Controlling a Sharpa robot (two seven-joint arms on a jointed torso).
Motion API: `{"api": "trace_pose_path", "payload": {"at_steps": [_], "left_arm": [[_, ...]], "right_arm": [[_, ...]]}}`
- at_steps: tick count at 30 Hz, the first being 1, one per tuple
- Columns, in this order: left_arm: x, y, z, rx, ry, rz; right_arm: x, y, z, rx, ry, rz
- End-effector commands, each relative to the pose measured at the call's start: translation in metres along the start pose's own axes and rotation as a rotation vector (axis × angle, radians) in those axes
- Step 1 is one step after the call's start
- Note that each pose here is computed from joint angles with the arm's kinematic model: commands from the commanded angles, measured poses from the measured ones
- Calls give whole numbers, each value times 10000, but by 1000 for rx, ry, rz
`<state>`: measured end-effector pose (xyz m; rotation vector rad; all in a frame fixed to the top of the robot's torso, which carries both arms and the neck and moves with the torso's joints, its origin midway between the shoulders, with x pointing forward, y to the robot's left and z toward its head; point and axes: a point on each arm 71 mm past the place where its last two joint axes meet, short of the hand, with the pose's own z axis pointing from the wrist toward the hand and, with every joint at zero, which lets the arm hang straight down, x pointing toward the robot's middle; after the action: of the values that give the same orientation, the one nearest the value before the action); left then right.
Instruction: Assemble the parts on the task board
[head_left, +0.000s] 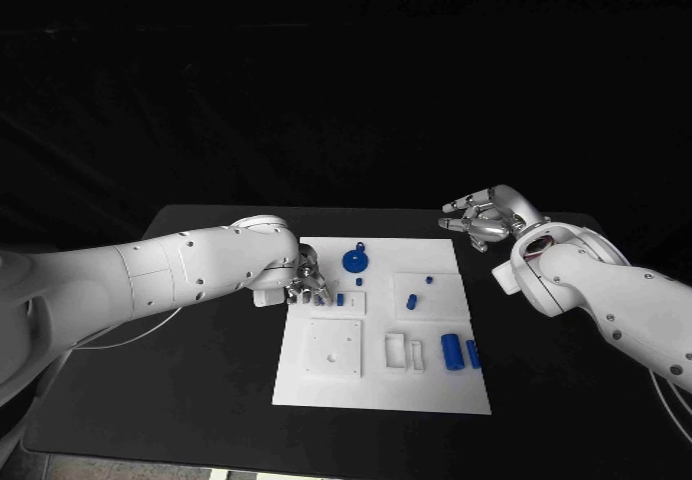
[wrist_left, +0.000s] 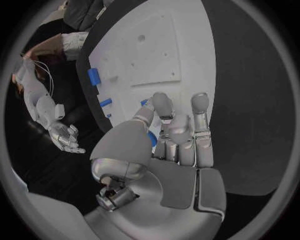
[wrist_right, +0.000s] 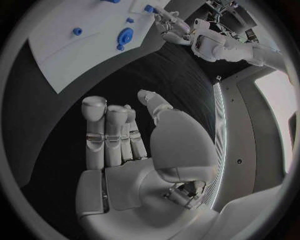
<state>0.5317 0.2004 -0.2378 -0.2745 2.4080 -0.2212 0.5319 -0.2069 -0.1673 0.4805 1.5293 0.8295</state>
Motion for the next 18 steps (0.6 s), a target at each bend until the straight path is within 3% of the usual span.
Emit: {"api": "trace_pose_path", "payload": {"at_steps": [1, 18], "left_arm": [[5, -22, 9, -7, 47, 27], [-122, -81, 63, -46, 96, 94]], "right_arm": [[19, 10, 1, -6, 15, -3], [39, 14, 12, -3, 18, -1]]}}
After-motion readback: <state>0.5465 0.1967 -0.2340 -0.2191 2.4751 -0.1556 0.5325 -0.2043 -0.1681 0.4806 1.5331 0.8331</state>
